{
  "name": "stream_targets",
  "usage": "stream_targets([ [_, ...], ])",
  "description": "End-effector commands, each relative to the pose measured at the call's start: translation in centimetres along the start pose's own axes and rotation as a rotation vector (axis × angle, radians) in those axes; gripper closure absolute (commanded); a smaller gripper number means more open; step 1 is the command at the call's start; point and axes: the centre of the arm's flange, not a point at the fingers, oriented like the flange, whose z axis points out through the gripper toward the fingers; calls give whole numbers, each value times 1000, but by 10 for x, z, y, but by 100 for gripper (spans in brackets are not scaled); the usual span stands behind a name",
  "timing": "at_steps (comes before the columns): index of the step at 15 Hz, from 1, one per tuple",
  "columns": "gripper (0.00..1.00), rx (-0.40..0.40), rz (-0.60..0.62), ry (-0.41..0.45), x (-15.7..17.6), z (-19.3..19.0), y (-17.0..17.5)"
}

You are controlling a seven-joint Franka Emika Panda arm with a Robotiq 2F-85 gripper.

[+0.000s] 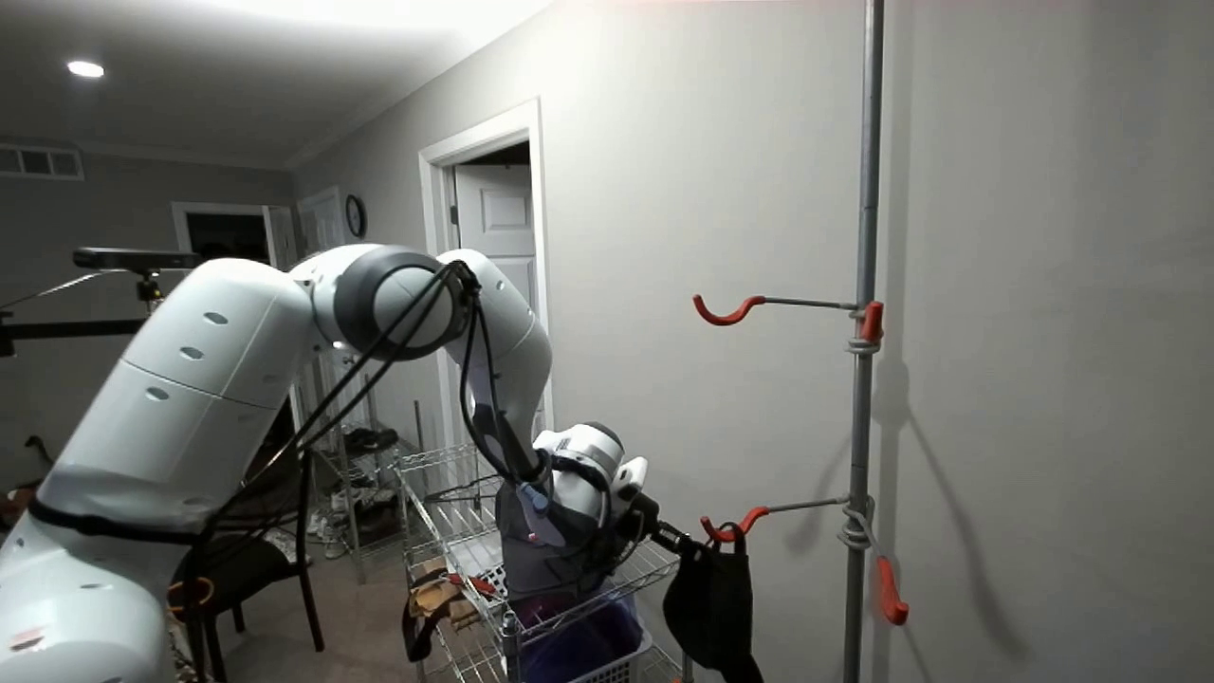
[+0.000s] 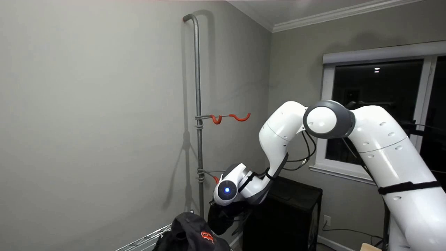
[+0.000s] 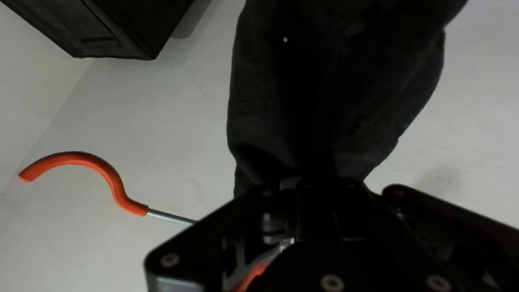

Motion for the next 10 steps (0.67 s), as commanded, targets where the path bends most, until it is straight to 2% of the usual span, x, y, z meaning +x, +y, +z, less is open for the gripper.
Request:
stream_targets([
  [1, 97, -26, 54, 36, 22, -46, 41],
  [5, 97, -48, 73, 73, 41, -68, 57],
  [10, 97, -12, 65, 65, 51, -84, 67],
])
